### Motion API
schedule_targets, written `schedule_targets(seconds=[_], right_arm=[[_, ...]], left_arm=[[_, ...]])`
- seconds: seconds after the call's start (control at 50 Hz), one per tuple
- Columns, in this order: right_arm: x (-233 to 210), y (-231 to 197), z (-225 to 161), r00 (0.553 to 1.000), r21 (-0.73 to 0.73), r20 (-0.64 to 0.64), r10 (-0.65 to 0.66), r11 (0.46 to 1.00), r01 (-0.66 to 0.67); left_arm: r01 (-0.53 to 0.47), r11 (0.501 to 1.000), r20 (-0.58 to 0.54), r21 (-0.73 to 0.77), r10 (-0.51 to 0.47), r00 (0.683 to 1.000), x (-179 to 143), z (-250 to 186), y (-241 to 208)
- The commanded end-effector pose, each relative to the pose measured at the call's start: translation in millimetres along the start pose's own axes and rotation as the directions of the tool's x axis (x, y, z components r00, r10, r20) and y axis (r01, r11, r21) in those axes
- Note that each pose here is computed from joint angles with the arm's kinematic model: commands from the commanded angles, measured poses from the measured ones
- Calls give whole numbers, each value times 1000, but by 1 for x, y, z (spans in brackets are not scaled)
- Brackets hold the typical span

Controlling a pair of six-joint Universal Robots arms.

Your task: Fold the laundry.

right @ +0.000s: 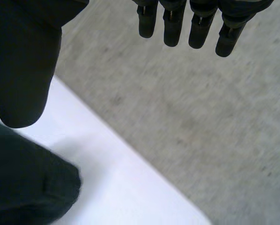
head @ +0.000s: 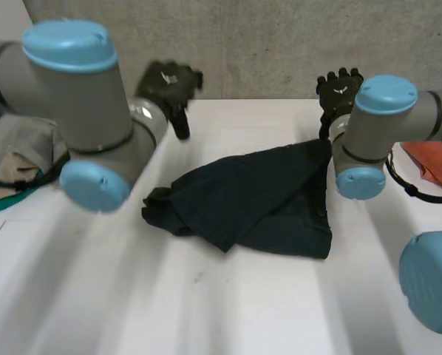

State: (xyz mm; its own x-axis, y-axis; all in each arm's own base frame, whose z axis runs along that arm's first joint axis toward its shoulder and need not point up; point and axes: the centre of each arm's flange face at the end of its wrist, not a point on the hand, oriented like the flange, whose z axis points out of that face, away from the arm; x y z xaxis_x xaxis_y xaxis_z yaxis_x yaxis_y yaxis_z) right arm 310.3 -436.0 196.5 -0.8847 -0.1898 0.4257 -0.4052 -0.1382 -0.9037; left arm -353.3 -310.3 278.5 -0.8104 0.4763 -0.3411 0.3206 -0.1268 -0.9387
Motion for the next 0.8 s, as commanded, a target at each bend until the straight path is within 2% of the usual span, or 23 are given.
schedule_targets(seconds=[0.02,0.08,0.16,0.36,0.52,0.66,0.74,0.76,0.8], right_arm=[[14,7,-35,991,-193,134,30,981,-4],[16,11,-48,984,-222,172,37,975,2],[15,16,-61,979,-218,199,39,976,5],[15,30,-75,978,-237,207,14,971,37],[18,32,-89,974,-276,224,23,960,41],[18,28,-104,970,-301,240,33,953,42],[17,26,-114,965,-316,259,33,947,52],[18,25,-117,964,-321,264,33,945,56],[18,23,-121,963,-324,267,31,944,60]], left_arm=[[-158,975,-268,-158,111,957,68,-74,44],[-229,961,-339,-152,167,926,86,-86,62],[-278,949,-367,-149,208,907,97,-87,78],[-299,942,-356,-155,229,906,104,-60,99],[-253,964,-178,-77,236,955,82,-22,79],[-180,974,-26,138,185,982,50,21,35],[-195,953,137,232,167,977,19,64,28],[-218,944,219,246,165,962,2,82,30],[-243,935,300,258,162,940,-15,96,32]])
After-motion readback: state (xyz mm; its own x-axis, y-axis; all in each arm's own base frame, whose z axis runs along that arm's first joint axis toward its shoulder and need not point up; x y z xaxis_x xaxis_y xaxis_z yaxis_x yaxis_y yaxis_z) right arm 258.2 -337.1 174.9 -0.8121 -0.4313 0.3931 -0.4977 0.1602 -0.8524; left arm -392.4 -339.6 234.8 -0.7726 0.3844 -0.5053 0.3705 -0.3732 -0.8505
